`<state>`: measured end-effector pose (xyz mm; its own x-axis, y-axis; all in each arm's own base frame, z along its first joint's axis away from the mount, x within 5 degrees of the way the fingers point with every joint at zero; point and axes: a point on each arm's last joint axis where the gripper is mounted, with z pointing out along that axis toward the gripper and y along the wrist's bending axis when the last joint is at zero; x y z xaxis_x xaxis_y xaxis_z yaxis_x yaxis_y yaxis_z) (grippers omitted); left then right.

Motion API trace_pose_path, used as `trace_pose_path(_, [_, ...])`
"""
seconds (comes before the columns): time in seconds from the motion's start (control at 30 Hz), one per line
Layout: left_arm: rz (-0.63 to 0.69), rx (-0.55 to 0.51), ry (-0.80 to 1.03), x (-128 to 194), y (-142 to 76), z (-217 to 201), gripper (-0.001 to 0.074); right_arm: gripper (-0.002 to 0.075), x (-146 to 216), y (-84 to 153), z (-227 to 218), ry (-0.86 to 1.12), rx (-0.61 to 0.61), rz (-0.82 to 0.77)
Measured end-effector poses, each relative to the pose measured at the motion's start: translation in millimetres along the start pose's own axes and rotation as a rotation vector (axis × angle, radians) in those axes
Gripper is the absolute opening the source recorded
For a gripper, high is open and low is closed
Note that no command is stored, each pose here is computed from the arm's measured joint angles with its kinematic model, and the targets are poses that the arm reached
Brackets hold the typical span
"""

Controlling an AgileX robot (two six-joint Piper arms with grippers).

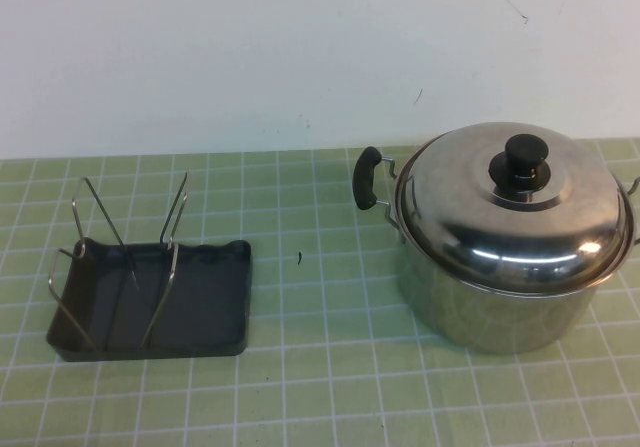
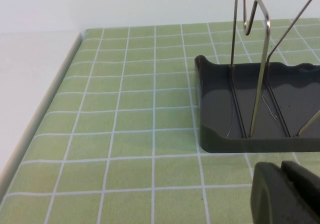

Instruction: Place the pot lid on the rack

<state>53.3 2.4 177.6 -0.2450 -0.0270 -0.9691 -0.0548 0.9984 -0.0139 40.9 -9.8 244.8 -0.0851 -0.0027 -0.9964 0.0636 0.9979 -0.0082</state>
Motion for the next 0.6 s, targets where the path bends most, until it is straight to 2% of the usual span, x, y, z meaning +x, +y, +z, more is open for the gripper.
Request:
trace_pose_path(0.13, [0.000, 0.000, 0.000, 0.0, 0.0, 0.0, -0.0003, -0.0001, -46.3, -2.0, -20.1, -0.166, -0.011, 0.050])
trace_pose_path(0.2, [0.000, 0.000, 0.000, 0.0, 0.0, 0.0, -0.0003, -0.0001, -54.7, -1.9, -24.0, -0.213, -0.017, 0.041])
trace_pose_path(0.6, [0.000, 0.000, 0.000, 0.0, 0.0, 0.0, -0.0003, -0.0001, -63.6, 1.1, -26.8, -0.305, -0.044, -0.023])
